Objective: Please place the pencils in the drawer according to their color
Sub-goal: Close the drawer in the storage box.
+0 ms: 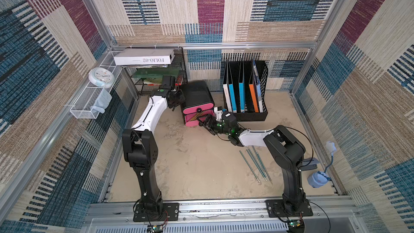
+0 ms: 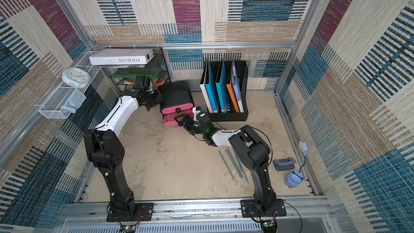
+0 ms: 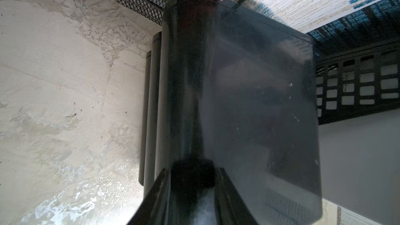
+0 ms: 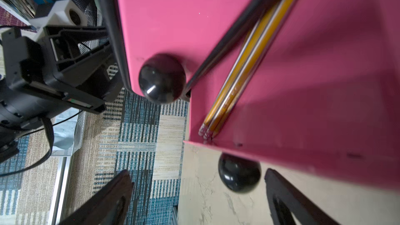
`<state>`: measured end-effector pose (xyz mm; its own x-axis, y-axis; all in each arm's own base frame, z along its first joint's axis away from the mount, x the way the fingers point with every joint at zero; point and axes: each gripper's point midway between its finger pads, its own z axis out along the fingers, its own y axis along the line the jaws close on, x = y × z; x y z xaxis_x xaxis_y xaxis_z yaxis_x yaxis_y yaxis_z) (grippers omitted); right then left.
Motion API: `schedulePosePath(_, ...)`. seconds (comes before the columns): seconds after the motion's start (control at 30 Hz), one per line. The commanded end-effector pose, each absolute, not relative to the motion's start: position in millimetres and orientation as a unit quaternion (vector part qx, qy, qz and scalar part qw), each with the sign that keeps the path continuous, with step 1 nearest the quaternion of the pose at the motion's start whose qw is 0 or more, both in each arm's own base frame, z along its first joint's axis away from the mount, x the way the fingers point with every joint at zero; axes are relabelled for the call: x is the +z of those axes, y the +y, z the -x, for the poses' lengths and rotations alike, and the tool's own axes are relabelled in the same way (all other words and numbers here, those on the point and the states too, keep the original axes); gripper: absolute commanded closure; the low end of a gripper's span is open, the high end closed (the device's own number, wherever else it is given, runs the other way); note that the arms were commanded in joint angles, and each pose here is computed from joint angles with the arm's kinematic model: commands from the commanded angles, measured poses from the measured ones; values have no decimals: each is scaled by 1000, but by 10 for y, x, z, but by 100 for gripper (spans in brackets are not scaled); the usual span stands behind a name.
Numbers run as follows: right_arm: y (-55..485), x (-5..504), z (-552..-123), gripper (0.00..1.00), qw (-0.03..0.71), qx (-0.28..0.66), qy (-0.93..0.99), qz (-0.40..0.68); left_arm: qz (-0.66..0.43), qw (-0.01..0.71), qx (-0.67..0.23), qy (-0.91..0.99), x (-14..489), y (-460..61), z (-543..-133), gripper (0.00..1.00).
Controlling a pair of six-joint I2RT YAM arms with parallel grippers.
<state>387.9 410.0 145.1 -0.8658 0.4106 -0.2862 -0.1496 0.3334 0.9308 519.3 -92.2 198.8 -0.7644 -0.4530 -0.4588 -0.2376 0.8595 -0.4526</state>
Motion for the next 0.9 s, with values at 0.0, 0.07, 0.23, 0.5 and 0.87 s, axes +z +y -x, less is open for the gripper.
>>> schedulePosePath(0.0,4013,1518,-3760,1,252,578,772,-79,189,181,-175,949,1602,-985,-4784,64)
schedulePosePath(0.07,3927,1510,-3699,1,255,575,773,-85,188,180,-176,949,1596,-991,-4775,64)
schedulePosePath(0.23,3779,1400,-3657,1,257,563,777,-115,187,177,-175,950,1565,-991,-4760,65)
schedulePosePath(0.5,3816,1337,-3802,95,245,586,758,-149,182,175,-177,951,1543,-1025,-4739,67)
schedulePosePath(0.87,3914,1270,-4124,100,246,584,756,-164,179,171,-184,951,1508,-1070,-4722,69)
